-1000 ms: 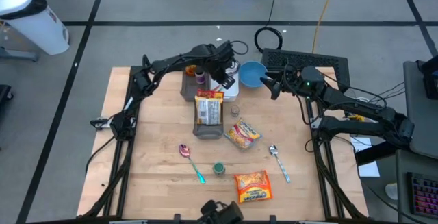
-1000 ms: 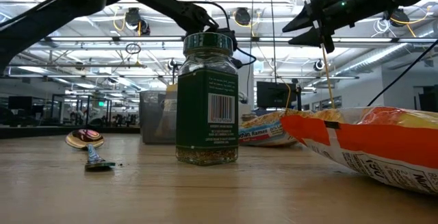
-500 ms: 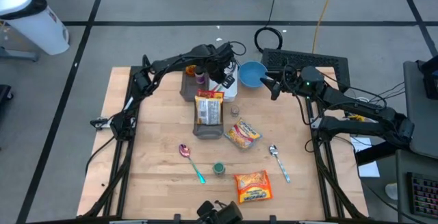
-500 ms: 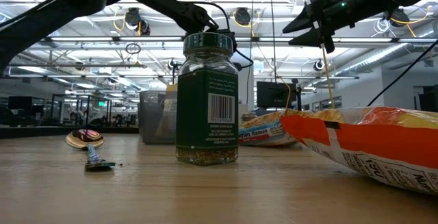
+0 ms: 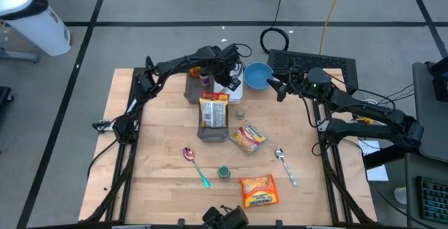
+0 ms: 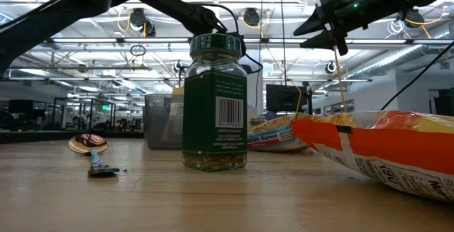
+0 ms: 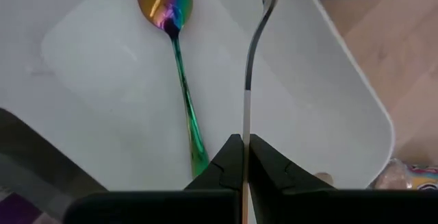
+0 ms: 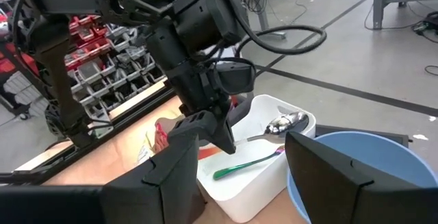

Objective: Pick & Place Food Item
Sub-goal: Put the orange spoon into the white bin, then put the blue spoon into the white bin

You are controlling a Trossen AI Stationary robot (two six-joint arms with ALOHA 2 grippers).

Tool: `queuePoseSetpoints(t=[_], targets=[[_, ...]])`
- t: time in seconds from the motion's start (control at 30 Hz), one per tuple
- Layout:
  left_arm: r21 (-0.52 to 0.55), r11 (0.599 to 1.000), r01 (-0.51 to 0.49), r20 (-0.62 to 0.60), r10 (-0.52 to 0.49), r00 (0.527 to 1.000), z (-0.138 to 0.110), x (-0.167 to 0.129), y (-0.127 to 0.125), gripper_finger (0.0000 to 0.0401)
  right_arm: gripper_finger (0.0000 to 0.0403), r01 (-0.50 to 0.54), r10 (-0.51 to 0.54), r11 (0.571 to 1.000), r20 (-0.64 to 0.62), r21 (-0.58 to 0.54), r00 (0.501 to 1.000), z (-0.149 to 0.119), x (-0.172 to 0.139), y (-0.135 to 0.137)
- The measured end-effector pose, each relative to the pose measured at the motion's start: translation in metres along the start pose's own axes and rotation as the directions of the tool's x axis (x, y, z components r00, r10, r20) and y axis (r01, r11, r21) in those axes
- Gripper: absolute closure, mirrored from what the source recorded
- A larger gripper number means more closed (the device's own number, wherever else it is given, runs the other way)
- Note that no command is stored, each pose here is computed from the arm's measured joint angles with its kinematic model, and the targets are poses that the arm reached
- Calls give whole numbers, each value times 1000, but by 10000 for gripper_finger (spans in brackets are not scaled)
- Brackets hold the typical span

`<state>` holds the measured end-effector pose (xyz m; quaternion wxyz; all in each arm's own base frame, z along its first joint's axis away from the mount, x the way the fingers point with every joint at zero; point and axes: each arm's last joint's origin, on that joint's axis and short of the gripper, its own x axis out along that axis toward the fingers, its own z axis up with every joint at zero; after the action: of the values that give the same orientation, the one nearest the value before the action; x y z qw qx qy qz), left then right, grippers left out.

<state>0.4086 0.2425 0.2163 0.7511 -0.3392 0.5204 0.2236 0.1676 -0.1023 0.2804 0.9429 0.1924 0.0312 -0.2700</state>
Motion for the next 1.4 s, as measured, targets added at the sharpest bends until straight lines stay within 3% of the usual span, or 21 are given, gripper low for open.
queuePoseSetpoints(t=[0.93,1.17,1.4], targets=[[-7,1000,2,-64,-3,998,-3,25,1,396,190,3,-3,1000,-9,-7,1000,-1,0,0],[-6,1000,-5,-54,4,999,-2,25,1,362,191,3,-3,1000,-9,-7,1000,-1,0,0],[-18,1000,-5,-43,4,999,0,24,5,354,191,0,0,1000,-10,-8,1000,-1,0,0]])
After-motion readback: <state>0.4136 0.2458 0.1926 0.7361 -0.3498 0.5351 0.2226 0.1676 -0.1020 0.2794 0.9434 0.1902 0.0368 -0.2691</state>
